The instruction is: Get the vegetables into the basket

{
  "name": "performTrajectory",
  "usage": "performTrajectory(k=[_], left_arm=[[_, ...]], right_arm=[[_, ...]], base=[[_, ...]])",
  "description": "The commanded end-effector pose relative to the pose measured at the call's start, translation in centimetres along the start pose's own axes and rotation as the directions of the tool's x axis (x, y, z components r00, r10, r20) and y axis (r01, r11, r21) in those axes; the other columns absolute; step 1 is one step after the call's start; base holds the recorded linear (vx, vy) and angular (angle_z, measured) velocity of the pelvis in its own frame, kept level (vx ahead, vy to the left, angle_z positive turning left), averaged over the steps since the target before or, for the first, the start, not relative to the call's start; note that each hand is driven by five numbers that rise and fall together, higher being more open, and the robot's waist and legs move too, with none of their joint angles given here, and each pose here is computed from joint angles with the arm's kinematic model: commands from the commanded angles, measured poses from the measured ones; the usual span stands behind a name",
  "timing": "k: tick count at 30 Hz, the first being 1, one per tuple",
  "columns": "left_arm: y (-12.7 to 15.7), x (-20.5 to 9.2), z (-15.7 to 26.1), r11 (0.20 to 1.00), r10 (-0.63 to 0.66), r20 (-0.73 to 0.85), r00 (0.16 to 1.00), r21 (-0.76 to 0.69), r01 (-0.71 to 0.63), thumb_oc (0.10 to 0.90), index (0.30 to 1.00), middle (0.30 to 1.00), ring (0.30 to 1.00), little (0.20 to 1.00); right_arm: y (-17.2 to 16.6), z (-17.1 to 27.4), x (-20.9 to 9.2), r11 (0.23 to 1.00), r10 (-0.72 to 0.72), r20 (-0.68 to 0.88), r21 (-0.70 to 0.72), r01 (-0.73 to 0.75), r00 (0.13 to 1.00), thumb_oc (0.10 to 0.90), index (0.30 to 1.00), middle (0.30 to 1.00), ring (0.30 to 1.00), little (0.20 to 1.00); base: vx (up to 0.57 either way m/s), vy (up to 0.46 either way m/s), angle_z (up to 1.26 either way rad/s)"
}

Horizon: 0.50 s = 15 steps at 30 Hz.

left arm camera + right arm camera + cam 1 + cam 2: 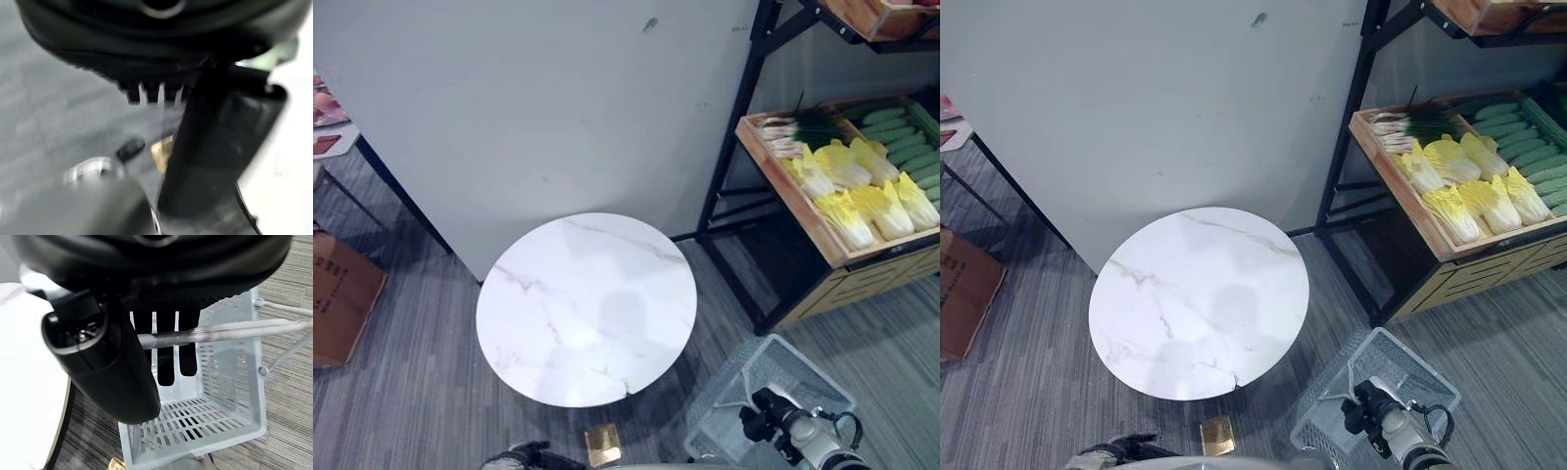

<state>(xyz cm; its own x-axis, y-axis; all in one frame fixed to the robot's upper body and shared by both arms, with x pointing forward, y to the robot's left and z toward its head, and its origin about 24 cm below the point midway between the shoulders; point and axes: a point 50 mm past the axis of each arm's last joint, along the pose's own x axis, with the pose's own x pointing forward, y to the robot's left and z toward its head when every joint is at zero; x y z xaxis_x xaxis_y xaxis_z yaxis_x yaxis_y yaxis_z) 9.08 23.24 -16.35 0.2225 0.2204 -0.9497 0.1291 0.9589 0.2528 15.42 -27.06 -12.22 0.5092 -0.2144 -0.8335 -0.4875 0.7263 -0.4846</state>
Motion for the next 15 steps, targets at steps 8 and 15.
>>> performTrajectory(k=[8,15], left_arm=[[-0.2,0.0,0.8,0.998,0.024,0.007,1.0,0.056,-0.024,0.9,1.0,1.0,1.0,1.0],[0.4,0.0,1.4,0.997,0.042,0.03,0.999,0.069,-0.044,0.9,1.0,1.0,1.0,1.0]], right_arm=[[1.2,2.7,0.5,1.0,0.024,0.071,0.016,-0.026,0.997,0.4,0.3,0.3,0.3,0.3],[1.3,3.2,0.6,0.999,0.032,0.083,0.012,-0.033,0.996,0.4,0.3,0.3,0.3,0.3]], base=[[-0.01,0.038,0.0],[-0.04,0.053,-0.11]])
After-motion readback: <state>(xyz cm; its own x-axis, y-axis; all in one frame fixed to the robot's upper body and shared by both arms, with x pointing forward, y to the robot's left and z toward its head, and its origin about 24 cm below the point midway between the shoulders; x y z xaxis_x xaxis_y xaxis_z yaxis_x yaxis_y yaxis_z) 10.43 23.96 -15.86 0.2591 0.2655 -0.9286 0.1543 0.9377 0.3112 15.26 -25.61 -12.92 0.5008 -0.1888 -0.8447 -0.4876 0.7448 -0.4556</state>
